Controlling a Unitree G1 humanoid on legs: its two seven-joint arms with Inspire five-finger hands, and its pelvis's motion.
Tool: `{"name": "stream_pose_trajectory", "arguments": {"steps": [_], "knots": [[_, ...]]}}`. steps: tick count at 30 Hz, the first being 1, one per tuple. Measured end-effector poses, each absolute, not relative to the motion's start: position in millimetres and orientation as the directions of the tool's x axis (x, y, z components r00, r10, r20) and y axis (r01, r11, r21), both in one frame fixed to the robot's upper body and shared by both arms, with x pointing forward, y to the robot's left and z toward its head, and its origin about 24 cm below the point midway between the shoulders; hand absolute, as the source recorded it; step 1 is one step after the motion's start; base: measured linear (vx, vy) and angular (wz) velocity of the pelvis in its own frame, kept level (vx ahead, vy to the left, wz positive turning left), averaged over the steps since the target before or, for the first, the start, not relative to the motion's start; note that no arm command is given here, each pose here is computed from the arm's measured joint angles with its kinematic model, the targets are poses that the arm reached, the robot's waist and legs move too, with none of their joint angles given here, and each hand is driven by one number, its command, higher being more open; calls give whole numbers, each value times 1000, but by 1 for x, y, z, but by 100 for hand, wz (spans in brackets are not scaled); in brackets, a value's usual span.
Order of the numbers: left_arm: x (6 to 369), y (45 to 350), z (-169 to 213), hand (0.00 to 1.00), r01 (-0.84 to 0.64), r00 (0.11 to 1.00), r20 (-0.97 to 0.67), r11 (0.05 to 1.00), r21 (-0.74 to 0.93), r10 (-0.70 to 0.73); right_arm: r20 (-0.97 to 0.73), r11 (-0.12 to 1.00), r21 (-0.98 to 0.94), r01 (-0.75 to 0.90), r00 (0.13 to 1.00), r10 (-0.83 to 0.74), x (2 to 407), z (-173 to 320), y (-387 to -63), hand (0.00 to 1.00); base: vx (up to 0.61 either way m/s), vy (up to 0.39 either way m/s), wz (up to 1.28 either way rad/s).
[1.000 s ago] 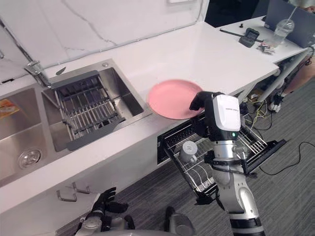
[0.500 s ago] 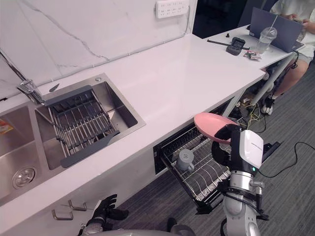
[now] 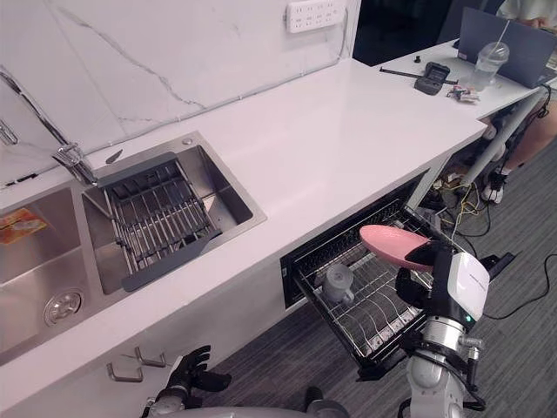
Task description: Walk over to the sink, pick up the cup, carry it to the dishwasher, place the cup inside the dishwasher, then close the dishwasher door
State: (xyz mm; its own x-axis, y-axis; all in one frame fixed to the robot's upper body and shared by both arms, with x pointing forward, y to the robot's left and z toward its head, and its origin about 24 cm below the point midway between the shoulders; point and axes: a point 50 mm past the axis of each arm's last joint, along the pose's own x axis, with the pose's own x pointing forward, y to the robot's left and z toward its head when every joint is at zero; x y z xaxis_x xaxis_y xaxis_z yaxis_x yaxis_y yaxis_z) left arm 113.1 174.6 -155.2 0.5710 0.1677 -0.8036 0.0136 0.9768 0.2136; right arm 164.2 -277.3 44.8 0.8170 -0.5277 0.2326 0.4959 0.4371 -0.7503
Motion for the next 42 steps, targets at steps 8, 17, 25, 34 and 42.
{"name": "stream_pose_trajectory", "arguments": {"steps": [8,17,25,34,42], "knots": [[117,164,-154,90,18,593,-793,982,186,140,323,343,-729,592,740,-590,180,66,-310,30,-18,10,-1],[139,155,-143,90,26,674,-731,985,169,108,243,487,-596,638,722,-648,224,57,-312,30,-33,-10,3],[153,152,-138,90,43,705,-703,983,177,96,127,628,-517,582,777,-616,256,41,-292,30,-6,-7,0],[162,154,-132,90,36,733,-673,981,188,102,86,667,-454,591,774,-627,268,39,-287,90,-25,20,7],[164,156,-131,90,29,736,-667,979,200,115,89,663,-425,616,757,-647,270,38,-281,90,0,0,0]]}}
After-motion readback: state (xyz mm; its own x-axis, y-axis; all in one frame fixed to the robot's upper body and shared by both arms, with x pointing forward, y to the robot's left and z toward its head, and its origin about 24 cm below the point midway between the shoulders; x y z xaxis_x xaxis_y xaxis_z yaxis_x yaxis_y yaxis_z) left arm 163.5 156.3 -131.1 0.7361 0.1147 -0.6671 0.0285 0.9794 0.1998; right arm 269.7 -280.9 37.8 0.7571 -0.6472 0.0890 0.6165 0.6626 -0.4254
